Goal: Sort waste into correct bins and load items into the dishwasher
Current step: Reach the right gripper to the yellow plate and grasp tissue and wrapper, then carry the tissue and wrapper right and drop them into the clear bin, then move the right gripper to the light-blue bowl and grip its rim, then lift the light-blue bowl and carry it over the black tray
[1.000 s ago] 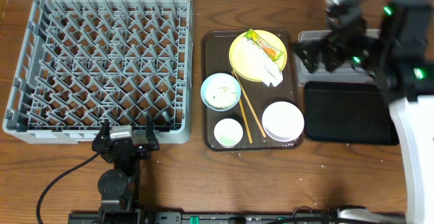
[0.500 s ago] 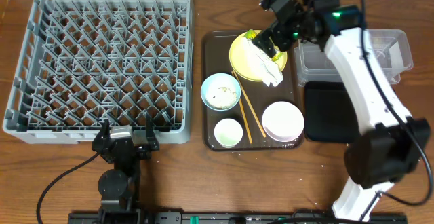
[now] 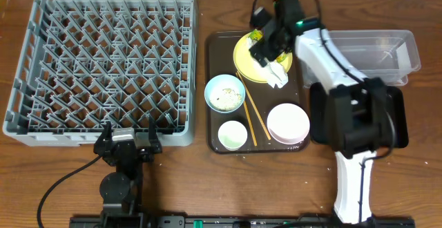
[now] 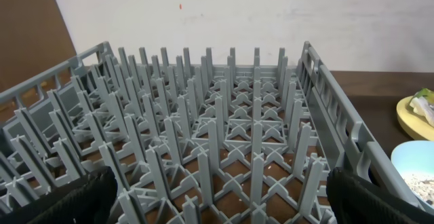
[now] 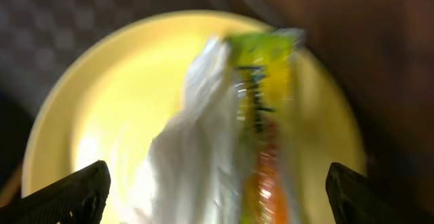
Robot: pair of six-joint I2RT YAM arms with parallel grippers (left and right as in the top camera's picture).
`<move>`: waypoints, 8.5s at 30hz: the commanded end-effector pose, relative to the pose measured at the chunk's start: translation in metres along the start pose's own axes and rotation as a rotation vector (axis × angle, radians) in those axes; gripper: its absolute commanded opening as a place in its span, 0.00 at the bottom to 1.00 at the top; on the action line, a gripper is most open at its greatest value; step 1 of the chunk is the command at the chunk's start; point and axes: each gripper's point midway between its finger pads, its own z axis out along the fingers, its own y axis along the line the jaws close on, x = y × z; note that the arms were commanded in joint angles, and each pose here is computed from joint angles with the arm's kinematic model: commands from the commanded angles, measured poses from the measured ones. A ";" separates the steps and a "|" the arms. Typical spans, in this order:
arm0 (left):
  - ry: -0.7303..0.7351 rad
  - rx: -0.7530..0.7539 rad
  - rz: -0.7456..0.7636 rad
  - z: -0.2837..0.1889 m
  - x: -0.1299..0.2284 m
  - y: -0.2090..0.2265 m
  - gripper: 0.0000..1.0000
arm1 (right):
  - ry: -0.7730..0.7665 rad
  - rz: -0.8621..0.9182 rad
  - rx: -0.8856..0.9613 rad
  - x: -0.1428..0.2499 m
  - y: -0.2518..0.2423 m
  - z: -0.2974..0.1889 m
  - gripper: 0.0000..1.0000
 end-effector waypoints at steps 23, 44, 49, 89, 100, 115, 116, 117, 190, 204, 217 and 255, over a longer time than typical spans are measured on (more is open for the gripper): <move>0.054 -0.009 0.017 0.001 0.018 0.002 0.99 | 0.200 0.104 0.136 0.043 0.008 0.051 0.04; 0.054 -0.009 0.017 0.001 0.018 0.002 0.99 | -0.236 1.051 0.480 0.023 -0.141 -0.230 0.01; 0.054 -0.009 0.017 0.001 0.018 0.002 0.99 | -0.240 1.492 0.587 0.090 -0.192 -0.221 0.01; 0.054 -0.009 0.017 0.001 0.018 0.002 0.99 | -0.020 0.786 0.065 0.028 -0.006 -0.256 0.84; 0.055 -0.009 0.017 0.001 0.018 0.002 0.99 | 0.096 0.658 -0.022 0.007 0.057 -0.196 0.82; 0.054 -0.009 0.017 0.001 0.018 0.002 0.99 | 0.149 0.536 -0.081 -0.015 0.108 -0.116 0.82; 0.054 -0.008 0.017 0.001 0.018 0.002 0.99 | 0.152 0.530 -0.084 -0.015 0.111 -0.112 0.82; 0.054 -0.008 0.017 0.001 0.018 0.002 0.99 | 0.155 0.526 -0.086 -0.016 0.113 -0.107 0.82; 0.054 -0.009 0.017 0.001 0.018 0.002 0.99 | 0.414 0.530 0.055 0.037 0.202 -0.001 0.17; 0.055 -0.008 0.017 0.001 0.018 0.002 0.99 | 0.462 0.451 0.047 0.048 0.204 -0.006 0.01; 0.054 -0.009 0.017 0.001 0.018 0.002 0.99 | 0.401 0.379 -0.030 0.013 0.205 -0.049 0.01; 0.054 -0.009 0.017 0.001 0.018 0.002 0.99 | 0.067 0.620 -0.299 0.071 0.052 -0.319 0.02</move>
